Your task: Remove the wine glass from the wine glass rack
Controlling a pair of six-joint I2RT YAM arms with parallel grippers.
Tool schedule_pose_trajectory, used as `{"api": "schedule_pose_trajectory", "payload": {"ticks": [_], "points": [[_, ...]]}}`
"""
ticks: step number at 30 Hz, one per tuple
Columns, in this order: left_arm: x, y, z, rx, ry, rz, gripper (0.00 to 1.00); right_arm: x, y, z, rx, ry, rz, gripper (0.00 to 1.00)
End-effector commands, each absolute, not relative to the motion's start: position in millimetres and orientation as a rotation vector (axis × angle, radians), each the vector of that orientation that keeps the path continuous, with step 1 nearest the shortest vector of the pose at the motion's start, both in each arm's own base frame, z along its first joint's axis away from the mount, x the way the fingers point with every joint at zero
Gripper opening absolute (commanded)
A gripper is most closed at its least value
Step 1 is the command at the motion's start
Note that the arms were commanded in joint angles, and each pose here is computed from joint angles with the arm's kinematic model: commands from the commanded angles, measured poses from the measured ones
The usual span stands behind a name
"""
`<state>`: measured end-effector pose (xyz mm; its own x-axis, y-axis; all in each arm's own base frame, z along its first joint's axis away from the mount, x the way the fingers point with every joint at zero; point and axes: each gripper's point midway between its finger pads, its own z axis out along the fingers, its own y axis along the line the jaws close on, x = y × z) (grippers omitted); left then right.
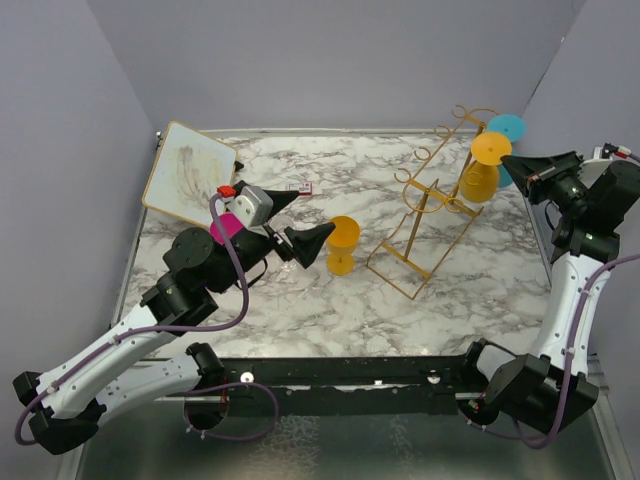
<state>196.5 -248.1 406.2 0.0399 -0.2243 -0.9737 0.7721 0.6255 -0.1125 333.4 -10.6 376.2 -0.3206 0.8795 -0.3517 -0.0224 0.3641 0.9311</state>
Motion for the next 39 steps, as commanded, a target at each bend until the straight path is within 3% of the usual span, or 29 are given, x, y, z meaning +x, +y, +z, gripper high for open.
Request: {"api": "schedule_pose_trajectory", "payload": {"ticks": [1, 24, 39], "points": [[193, -246, 415, 0.507, 1.300, -0.835, 0.99, 327, -14, 384, 0.886, 1.594, 1.095, 0.01], [194, -247, 418, 0.513, 1.299, -0.834, 0.99, 330, -37, 392, 1.037, 1.486, 1.001, 0.02], [193, -245, 416, 0.520, 1.307, -0.823, 0.99, 303, -38, 409, 1.054, 1.475, 0.871, 0.01]]}}
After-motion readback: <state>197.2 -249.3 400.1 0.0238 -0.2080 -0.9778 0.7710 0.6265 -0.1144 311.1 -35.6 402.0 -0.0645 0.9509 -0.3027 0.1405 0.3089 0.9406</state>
